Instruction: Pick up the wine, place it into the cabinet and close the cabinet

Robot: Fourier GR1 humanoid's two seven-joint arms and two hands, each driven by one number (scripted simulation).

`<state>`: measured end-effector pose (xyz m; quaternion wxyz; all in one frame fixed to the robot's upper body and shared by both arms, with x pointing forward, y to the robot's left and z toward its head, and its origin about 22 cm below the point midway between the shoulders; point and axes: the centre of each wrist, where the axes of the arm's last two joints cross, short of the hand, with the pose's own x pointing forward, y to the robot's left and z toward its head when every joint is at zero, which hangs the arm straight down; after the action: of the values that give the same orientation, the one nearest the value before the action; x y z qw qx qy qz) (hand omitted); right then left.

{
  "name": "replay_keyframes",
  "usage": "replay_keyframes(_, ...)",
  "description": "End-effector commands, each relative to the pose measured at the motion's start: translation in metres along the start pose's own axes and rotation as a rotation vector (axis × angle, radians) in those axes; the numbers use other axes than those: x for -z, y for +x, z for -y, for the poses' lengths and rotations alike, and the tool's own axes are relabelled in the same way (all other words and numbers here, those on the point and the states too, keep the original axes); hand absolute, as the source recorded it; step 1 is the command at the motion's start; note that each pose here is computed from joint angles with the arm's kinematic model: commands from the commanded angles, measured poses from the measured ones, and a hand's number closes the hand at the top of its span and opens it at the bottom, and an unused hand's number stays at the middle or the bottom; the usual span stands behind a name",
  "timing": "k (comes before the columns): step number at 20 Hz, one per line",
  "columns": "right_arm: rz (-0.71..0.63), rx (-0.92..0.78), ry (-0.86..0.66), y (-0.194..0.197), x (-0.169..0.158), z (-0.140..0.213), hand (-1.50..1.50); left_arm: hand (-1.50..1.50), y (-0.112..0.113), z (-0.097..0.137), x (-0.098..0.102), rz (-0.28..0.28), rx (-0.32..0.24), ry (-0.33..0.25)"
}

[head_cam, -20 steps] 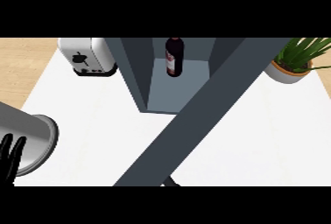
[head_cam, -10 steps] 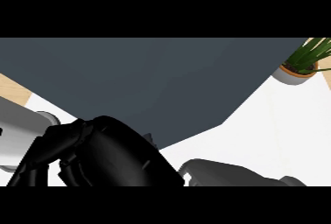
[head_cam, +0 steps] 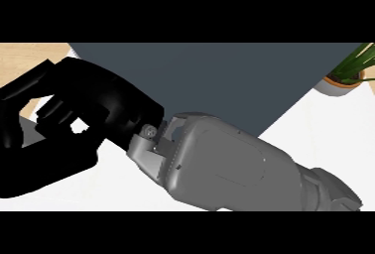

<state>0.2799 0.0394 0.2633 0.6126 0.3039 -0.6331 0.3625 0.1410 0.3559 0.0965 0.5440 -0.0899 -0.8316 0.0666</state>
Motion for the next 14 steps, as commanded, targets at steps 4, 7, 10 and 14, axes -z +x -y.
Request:
replay_keyframes(4, -0.127, 0.171, 0.151, -0.011, 0.033, 0.046, 1.5, -1.5, 0.008, -0.013, 0.001, 0.02, 0.015, 0.016)
replay_keyframes(7, -0.057, 0.148, 0.03, -0.018, 0.044, 0.066, 1.5, -1.5, 0.011, -0.01, 0.008, 0.009, 0.02, 0.04)
replay_keyframes(10, 0.0, 0.096, -0.075, -0.035, 0.04, 0.102, 1.5, -1.5, 0.02, -0.018, 0.012, 0.016, 0.02, 0.021)
replay_keyframes(14, 0.006, 0.087, -0.194, -0.038, 0.033, 0.129, 1.5, -1.5, 0.021, -0.022, 0.005, 0.0, 0.012, 0.025)
